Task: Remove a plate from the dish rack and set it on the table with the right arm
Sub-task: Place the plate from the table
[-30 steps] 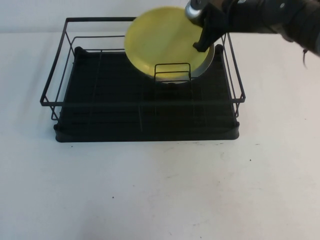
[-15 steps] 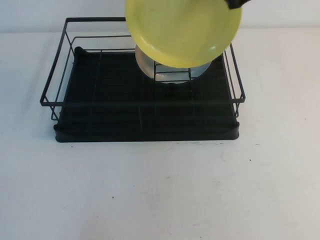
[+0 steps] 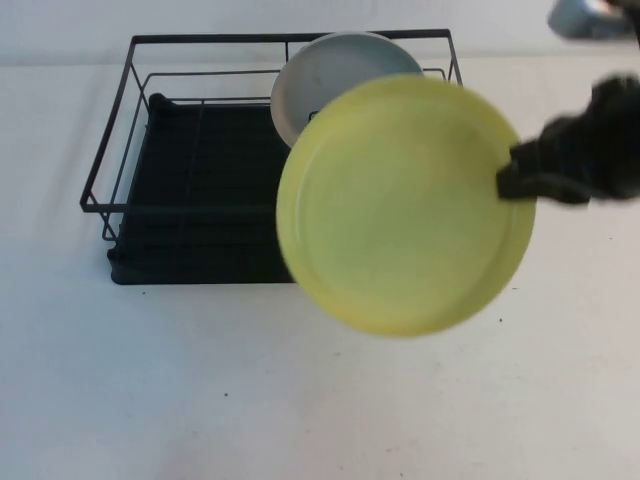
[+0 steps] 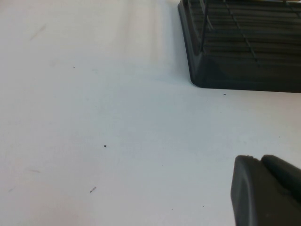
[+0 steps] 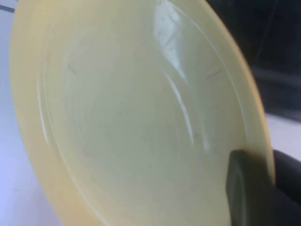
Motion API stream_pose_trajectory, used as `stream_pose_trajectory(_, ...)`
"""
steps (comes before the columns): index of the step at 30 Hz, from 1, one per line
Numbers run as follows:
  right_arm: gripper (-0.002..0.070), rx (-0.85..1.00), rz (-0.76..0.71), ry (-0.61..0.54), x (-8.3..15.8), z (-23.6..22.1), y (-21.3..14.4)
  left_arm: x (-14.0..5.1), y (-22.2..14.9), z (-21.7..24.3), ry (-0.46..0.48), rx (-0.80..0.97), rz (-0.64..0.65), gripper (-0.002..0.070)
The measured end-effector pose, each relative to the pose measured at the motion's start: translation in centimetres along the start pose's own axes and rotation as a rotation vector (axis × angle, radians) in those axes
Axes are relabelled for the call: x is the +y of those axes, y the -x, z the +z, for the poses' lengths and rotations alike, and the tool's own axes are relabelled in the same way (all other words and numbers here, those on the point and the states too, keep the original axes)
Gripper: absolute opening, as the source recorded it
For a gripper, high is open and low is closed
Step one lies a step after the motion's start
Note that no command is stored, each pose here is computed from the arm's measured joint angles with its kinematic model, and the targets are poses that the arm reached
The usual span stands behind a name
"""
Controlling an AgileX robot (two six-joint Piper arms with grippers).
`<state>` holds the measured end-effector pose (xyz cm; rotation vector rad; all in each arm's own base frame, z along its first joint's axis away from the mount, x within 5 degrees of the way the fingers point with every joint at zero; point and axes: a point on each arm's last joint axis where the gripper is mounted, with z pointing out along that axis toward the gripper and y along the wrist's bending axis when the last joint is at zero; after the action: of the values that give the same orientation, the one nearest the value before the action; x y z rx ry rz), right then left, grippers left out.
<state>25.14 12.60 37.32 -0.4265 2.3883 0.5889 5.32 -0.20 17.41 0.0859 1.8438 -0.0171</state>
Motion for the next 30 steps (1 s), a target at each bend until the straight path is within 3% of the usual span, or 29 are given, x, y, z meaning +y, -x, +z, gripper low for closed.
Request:
stream_pose_trajectory(5,0.0020,0.066,0.295,0.151,-0.3,3.3,-5.7,0.0,0.0,0.0,0.000,0.000,0.000,-0.0004)
stream_pose_trajectory(10,0.0020,0.135,0.416,0.124,-1.9,7.0,-8.8,0.0,0.0,0.0,0.000,0.000,0.000,-0.0004)
stream_pose_trajectory(30,0.0020,0.235,0.491,0.054,-5.4,16.2,-11.2,0.0,0.0,0.0,0.000,0.000,0.000,-0.0004)
